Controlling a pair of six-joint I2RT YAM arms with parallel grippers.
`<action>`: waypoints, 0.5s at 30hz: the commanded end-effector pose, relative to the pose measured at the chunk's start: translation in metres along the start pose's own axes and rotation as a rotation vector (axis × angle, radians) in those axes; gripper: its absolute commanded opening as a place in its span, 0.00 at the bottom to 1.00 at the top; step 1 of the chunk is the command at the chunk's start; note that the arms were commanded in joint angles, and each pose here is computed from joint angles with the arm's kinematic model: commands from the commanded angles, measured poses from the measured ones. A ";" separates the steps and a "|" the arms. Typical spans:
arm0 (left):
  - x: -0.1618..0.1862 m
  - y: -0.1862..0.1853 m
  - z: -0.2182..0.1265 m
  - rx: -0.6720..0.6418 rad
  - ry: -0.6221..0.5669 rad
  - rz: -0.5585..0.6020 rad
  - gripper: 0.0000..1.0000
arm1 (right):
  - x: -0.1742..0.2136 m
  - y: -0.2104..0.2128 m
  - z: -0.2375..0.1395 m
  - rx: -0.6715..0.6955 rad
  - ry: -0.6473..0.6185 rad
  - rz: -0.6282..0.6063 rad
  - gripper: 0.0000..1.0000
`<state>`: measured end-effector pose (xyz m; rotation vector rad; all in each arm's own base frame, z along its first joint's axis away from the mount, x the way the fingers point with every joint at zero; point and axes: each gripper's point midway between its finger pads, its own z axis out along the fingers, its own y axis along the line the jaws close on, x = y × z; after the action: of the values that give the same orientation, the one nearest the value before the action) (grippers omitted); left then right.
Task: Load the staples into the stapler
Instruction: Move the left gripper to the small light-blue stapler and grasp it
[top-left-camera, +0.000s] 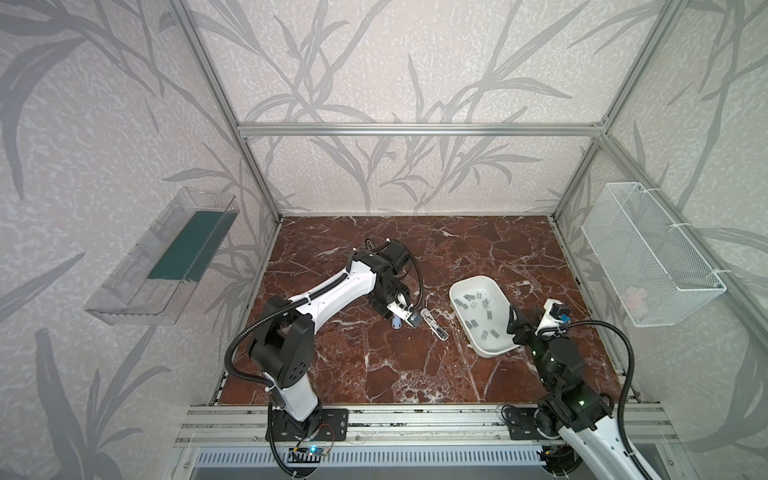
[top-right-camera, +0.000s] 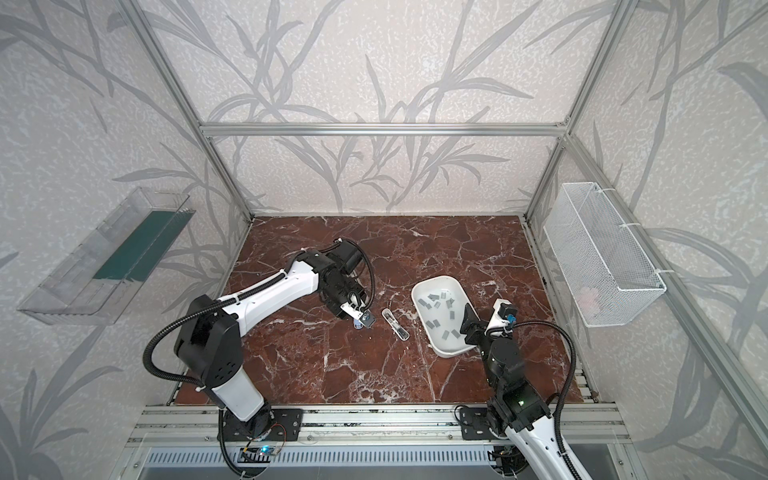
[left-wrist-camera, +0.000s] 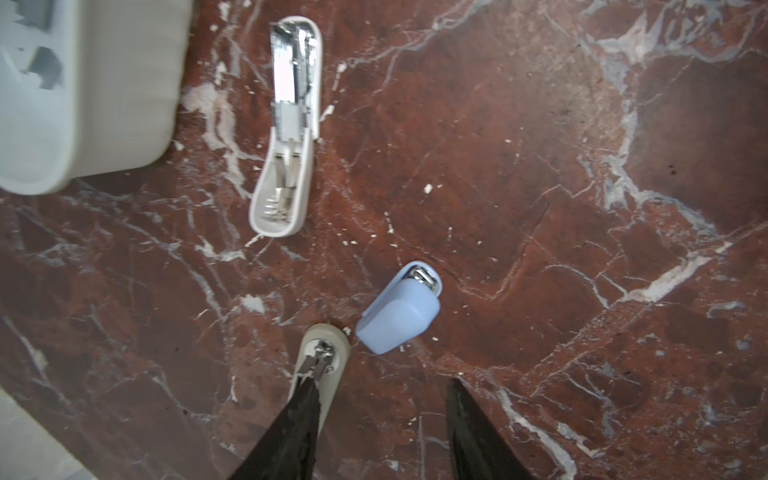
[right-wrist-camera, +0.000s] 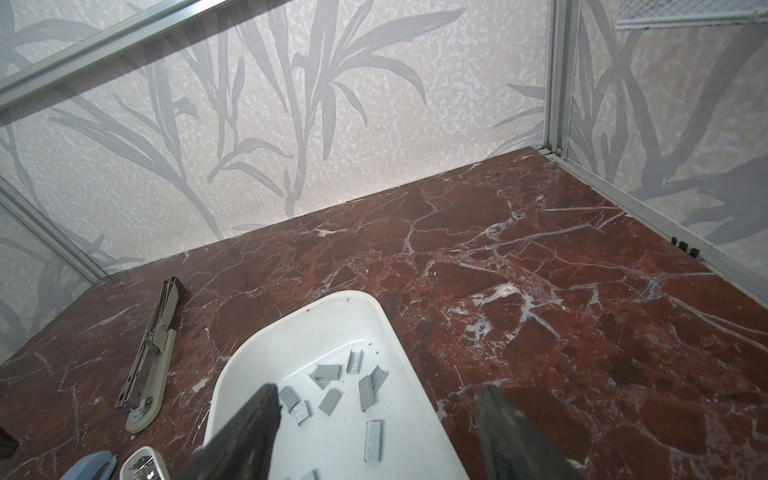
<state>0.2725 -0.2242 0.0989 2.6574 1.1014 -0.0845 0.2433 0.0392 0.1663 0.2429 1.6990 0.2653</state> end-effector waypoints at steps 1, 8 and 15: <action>0.002 0.004 0.005 -0.022 0.020 0.095 0.50 | 0.002 -0.002 0.000 0.003 0.002 -0.001 0.75; 0.008 0.002 0.032 0.030 0.081 0.160 0.48 | 0.002 -0.002 0.000 0.004 0.001 -0.001 0.75; 0.015 0.000 0.045 0.064 0.118 0.194 0.50 | 0.003 -0.001 0.000 0.001 0.003 -0.002 0.75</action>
<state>0.2880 -0.2319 0.0592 2.7752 0.9774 0.0590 0.2432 0.0392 0.1658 0.2425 1.7011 0.2643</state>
